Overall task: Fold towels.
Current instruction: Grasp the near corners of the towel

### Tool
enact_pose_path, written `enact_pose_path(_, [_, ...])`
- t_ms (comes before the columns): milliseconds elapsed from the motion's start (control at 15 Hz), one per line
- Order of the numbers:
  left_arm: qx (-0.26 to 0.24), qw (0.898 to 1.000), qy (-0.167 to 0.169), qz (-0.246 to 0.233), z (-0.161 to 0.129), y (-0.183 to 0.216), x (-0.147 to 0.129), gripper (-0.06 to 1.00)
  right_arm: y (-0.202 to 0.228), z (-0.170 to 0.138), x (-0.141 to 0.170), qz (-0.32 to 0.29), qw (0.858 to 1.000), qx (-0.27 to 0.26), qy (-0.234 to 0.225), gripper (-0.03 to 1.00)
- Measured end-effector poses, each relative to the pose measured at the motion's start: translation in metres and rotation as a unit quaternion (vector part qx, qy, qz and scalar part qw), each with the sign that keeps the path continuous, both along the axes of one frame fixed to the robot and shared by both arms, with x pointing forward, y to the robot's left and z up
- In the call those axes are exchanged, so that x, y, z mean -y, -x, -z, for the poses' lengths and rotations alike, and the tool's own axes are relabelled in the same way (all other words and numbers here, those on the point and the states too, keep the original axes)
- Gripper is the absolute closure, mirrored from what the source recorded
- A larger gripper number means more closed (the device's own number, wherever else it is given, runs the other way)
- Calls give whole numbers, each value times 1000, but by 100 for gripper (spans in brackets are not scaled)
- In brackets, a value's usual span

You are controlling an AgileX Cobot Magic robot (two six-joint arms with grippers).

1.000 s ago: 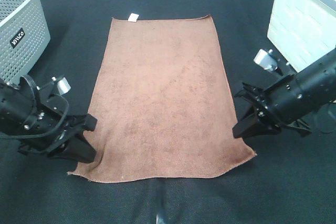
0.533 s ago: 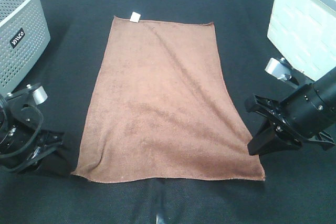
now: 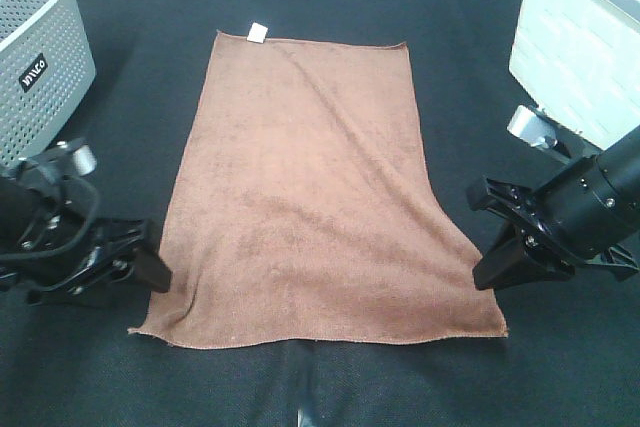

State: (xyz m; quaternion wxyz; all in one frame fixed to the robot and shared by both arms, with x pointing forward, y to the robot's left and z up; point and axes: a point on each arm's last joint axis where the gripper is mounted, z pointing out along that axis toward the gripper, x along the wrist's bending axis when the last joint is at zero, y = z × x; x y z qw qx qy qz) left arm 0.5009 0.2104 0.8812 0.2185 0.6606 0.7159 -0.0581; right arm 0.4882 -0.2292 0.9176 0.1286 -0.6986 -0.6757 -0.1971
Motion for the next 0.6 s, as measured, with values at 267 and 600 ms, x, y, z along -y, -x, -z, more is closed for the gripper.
enact_pose_path(267, [-33,999,29,21,13,-26,13,32,0,0,0,0,1000,0,0,97])
enact_pose_path(600, [-50,997,38,42,23,-34,18,92,0,0,0,0,1000,1,0,97])
